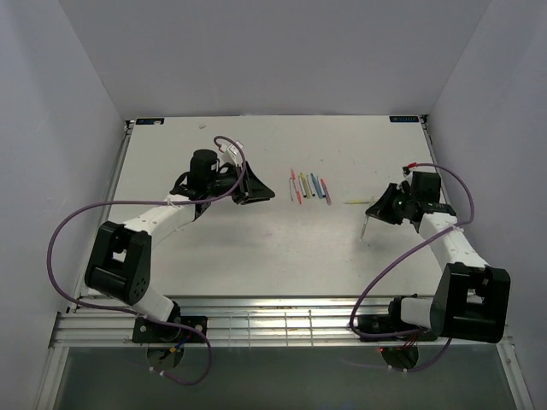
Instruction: Open the pen caps
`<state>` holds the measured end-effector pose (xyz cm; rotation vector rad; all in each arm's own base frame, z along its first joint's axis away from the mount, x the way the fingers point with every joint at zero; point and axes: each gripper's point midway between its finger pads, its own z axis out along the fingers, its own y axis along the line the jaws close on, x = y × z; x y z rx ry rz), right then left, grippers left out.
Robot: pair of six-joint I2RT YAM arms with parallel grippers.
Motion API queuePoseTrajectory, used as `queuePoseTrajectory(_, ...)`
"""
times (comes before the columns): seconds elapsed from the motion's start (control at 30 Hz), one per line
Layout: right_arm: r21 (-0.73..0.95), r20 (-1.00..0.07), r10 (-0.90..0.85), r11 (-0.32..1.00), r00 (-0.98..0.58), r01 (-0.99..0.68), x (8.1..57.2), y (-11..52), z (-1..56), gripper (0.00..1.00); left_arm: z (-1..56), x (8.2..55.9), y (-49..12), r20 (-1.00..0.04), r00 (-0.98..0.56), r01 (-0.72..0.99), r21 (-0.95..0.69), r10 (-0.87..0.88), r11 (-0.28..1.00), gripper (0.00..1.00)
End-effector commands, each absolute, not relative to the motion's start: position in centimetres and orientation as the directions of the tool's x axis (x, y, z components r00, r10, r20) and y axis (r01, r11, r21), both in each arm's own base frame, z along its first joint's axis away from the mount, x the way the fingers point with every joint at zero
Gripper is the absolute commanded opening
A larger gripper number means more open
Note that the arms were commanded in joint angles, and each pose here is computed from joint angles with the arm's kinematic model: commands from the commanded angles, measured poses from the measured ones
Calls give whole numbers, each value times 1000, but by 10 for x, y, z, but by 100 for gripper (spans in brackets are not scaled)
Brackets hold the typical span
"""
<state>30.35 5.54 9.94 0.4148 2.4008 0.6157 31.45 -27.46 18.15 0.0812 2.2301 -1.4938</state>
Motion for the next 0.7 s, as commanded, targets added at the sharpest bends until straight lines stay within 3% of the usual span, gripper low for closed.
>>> queuePoseTrajectory(0.0,563,-588,289,817,-756,-125,326,89,131,8,198,324,-284,-446,-875,354,-854,-186,382,48)
queuePoseTrajectory(0.13,513,-609,137,819,-781,-256,324,127,126,8,197,336,-291,-427,-883,333,-863,-197,380,48)
queuePoseTrajectory(0.3,523,-628,73,776,-774,-351,326,155,130,8,193,343,-300,-410,-891,317,-869,-194,380,48)
queuePoseTrajectory(0.53,616,-642,-30,575,-766,-538,302,211,136,8,193,337,-314,-380,-911,310,-888,-162,341,49)
queuePoseTrajectory(0.67,637,-630,-52,536,-775,-553,295,230,134,8,198,337,-320,-379,-910,312,-891,-165,328,50)
